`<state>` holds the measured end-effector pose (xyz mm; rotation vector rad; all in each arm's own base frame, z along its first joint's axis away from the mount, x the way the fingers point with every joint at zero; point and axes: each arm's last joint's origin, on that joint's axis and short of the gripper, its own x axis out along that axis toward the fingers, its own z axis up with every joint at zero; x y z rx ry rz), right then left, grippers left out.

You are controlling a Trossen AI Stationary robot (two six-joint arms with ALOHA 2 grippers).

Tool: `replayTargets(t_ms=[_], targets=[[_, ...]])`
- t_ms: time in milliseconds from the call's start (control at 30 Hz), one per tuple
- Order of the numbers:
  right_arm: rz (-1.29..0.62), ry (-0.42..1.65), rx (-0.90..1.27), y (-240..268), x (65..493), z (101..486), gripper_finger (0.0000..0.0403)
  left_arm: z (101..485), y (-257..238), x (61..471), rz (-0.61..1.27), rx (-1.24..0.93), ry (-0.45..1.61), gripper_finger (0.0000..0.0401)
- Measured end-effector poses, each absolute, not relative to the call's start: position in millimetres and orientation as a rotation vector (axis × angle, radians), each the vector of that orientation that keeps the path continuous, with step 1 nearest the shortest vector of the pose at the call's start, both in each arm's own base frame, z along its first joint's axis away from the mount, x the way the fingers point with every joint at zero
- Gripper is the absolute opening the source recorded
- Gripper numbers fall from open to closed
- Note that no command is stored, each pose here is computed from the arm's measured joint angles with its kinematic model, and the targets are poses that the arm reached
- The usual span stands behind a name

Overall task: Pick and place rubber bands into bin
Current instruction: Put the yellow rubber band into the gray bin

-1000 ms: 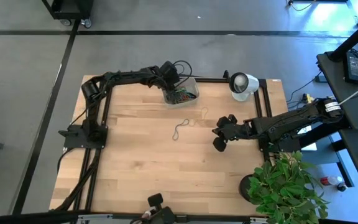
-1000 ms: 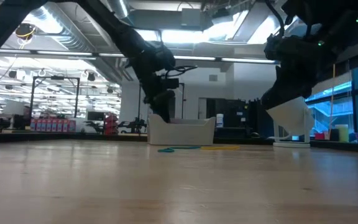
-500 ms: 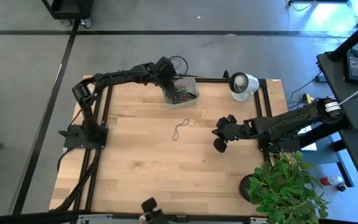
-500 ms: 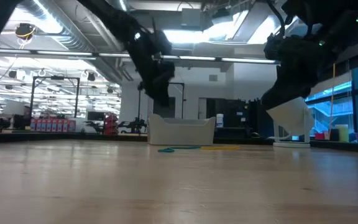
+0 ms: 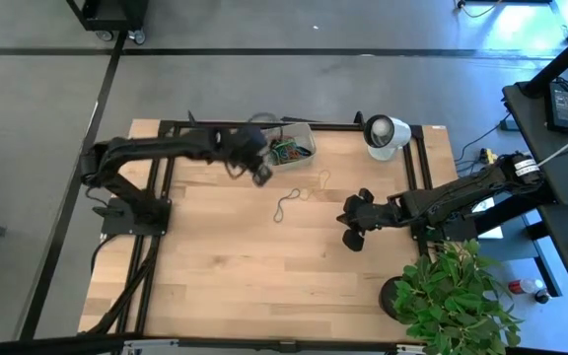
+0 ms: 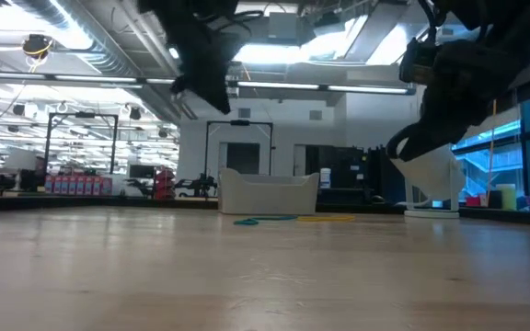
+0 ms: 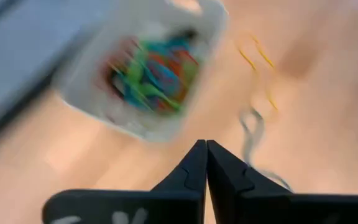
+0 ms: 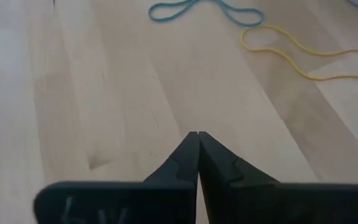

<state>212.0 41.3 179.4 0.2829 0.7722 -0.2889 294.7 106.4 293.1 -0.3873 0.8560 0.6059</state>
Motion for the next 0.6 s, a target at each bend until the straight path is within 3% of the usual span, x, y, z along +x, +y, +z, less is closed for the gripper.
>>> replayTargets(t_ms=[333, 500, 600], targets=[[-0.295, 0.717, 0.302, 40, 216, 183, 0.0014, 200, 24, 267, 0.539, -0.594, 0.814, 0.0001], [-0.32, 0.506, 0.311, 30, 235, 196, 0.0014, 174, 10, 248, 0.544, -0.593, 0.787, 0.0002], [-0.351, 0.483, 0.286, 21, 255, 202, 0.0017, 167, 10, 238, 0.521, -0.567, 0.782, 0.0001]])
